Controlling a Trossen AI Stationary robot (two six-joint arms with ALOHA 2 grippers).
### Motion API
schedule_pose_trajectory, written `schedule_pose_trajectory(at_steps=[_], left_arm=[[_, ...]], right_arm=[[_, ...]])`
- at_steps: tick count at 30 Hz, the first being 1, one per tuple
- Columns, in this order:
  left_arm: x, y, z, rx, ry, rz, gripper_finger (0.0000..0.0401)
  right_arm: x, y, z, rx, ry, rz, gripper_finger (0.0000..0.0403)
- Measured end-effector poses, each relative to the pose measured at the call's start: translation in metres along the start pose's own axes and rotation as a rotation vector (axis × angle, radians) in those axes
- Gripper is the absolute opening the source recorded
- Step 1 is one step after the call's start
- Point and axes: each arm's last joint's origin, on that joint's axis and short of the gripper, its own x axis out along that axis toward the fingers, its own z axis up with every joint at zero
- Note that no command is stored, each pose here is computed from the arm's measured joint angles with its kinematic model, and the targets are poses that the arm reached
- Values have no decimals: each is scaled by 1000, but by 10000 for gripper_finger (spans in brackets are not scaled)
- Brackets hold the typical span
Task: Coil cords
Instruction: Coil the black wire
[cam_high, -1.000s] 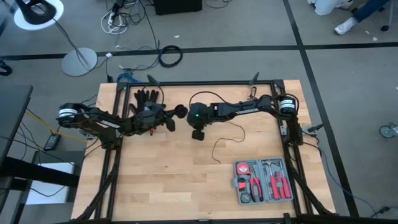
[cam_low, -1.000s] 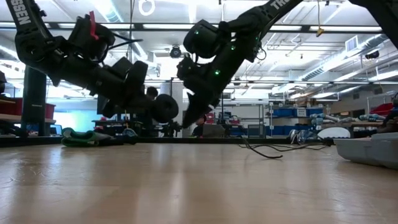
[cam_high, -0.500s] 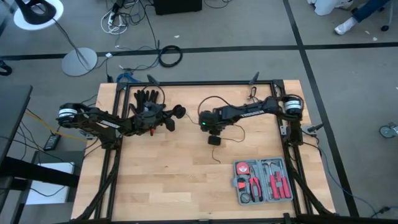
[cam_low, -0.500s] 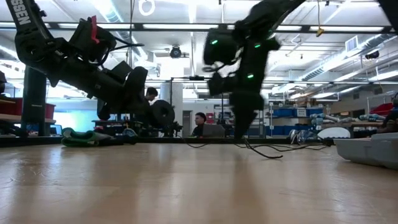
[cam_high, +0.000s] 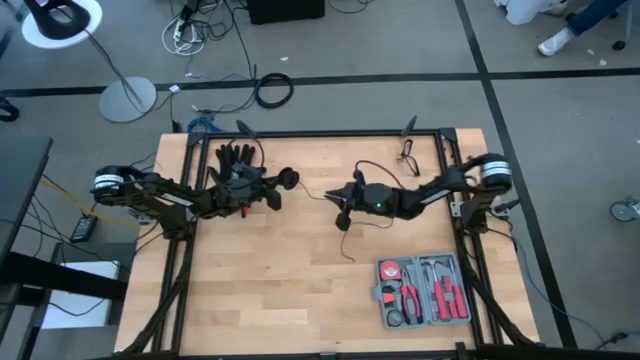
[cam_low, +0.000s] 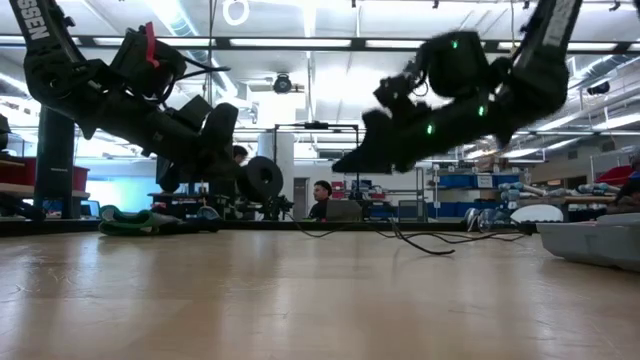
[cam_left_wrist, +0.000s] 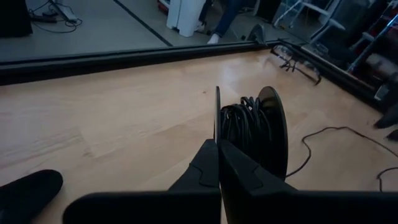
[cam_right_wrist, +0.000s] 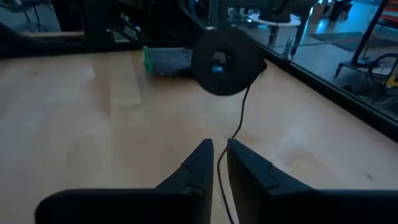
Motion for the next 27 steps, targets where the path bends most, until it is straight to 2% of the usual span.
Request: schedule_pose_trajectory(at_steps=[4, 8, 12, 17, 21, 27], left_arm=[[0, 0, 0, -3, -4, -3, 0], [0, -1, 1, -4, 1, -19, 0], [0, -1, 1, -7, -2, -22, 0], [0, -1, 1, -14, -4, -23, 0], [0, -2, 2, -17, -9, -26, 0], [0, -3, 4, -29, -34, -44, 0]], right_arm=[[15, 0, -19, -37, -29, -7, 45], [37, 0, -29, -70, 99, -26, 53], [53, -2, -26, -98, 208, -47, 67], [59, -6, -25, -140, 307, -49, 86], [58, -10, -29, -149, 365, 25, 94], [59, -17, -30, -166, 375, 20, 95]])
